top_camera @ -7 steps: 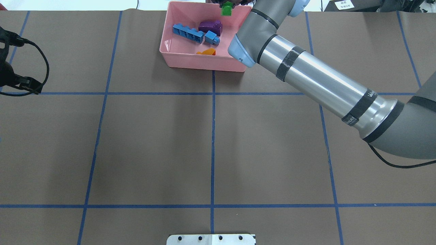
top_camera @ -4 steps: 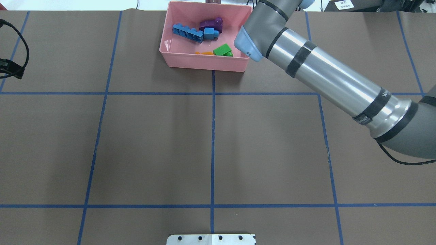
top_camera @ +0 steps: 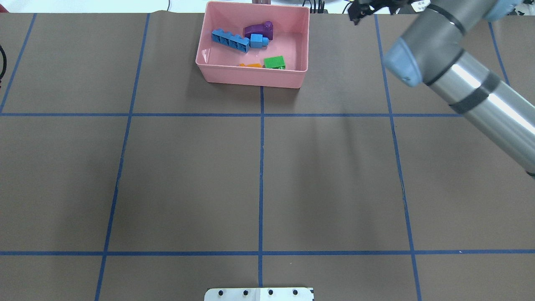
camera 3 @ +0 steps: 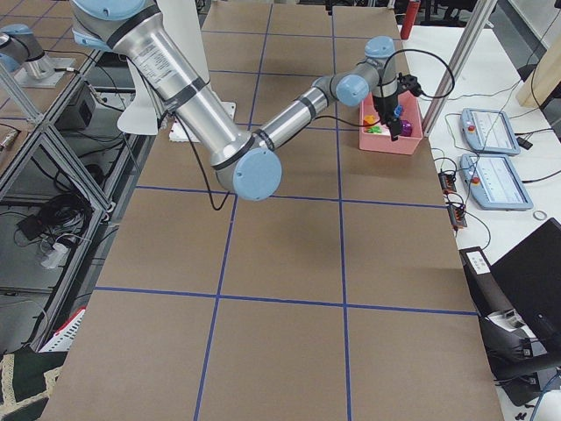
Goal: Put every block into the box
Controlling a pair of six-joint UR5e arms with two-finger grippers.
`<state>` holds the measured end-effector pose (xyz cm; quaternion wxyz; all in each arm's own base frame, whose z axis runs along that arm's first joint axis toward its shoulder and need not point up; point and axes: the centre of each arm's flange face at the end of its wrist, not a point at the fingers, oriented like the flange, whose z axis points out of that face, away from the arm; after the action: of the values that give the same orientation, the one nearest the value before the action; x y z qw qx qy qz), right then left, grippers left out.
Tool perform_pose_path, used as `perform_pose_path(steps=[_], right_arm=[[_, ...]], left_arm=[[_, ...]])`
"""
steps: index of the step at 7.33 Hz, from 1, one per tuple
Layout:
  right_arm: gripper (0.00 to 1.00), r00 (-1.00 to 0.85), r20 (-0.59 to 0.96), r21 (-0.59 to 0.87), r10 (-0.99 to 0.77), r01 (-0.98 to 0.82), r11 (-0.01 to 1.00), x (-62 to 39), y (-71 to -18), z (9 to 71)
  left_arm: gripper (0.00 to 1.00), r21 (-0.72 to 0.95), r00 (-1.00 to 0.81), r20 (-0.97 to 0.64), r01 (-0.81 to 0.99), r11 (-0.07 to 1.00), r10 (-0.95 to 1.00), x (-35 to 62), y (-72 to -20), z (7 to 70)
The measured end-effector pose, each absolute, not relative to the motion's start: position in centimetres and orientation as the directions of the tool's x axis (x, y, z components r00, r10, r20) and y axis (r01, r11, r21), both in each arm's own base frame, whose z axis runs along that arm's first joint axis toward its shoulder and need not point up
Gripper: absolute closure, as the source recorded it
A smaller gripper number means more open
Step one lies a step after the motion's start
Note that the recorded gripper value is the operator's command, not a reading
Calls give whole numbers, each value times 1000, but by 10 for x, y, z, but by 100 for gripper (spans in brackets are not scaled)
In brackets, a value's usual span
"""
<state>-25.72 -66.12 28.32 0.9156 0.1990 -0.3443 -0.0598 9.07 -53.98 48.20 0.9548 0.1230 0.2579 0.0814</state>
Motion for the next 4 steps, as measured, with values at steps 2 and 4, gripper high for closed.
perform_pose_path(steps=[2, 4], right_arm=[[0, 740, 630, 358, -236, -8, 934, -187, -580, 401], [0, 774, 615, 251, -150, -12, 968, -127, -523, 512]], left_arm=[[0, 278, 842, -444, -195, 941, 306, 72, -532, 513], [0, 286, 803, -444, -294, 912, 398, 19, -520, 560]])
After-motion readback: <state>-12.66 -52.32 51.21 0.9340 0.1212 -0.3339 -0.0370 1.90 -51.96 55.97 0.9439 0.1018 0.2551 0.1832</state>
